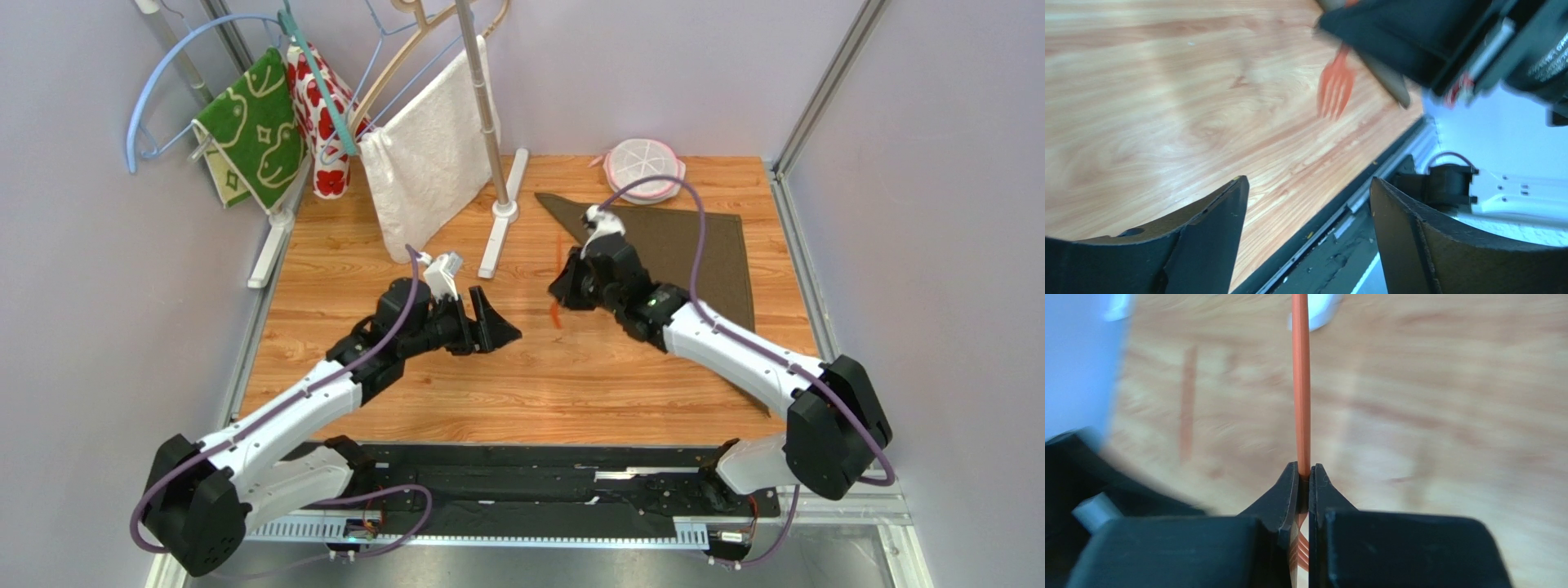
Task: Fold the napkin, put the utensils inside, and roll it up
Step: Pass the utensil from the left arm to the right, then place the utensil onto the napkin
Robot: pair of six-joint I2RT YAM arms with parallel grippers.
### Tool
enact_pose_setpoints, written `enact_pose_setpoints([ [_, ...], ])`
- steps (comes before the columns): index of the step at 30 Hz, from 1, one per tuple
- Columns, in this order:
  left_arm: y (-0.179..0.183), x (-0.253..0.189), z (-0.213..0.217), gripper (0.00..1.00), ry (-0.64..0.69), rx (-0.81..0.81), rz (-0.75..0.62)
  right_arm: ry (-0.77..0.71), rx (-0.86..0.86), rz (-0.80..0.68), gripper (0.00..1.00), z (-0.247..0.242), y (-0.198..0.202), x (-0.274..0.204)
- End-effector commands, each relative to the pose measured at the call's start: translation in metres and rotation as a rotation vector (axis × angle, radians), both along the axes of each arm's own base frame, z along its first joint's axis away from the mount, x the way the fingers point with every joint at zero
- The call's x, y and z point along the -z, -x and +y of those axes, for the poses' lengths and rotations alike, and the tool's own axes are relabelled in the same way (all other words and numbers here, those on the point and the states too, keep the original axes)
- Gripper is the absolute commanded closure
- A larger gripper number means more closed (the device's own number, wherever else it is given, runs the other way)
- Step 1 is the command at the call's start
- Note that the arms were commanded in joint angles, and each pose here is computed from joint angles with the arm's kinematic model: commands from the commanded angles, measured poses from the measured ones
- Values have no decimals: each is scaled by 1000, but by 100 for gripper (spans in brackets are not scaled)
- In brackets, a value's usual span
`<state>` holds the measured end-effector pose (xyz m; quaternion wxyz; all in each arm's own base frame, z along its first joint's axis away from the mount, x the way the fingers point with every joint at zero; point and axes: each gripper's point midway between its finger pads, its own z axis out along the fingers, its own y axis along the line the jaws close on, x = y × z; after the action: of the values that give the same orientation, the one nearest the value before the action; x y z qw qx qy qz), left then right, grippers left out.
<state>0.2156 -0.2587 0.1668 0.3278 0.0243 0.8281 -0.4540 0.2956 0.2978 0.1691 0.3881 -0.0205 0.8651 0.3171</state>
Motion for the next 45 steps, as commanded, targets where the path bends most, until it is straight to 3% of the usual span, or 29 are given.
enact_pose_setpoints([
  [1, -14, -25, 43, 17, -217, -98, -62, 417, 201, -136, 100, -101, -56, -30],
  [3, -24, -42, 63, 16, -261, -139, -84, 592, 293, -113, 100, -141, -68, -24],
  [11, -53, -90, 107, 16, -437, -222, -205, 1105, 289, -27, 100, -187, -121, 26],
  [17, -67, -98, 134, 14, -545, -279, -268, 1298, 276, 51, 100, -218, -143, 62],
  [22, -72, -90, 141, 14, -541, -285, -253, 1349, 281, 68, 100, -242, -156, 75],
  [39, -82, -71, 146, 14, -475, -280, -179, 1451, 55, 51, 100, -244, -159, 119],
  [42, -82, -69, 147, 14, -473, -282, -174, 1436, 17, 59, 92, -242, -154, 125],
  [43, -82, -69, 147, 14, -471, -283, -171, 1434, 14, 58, 76, -242, -153, 125],
  [45, -82, -68, 146, 14, -468, -278, -166, 1425, 1, 64, 64, -242, -148, 125],
])
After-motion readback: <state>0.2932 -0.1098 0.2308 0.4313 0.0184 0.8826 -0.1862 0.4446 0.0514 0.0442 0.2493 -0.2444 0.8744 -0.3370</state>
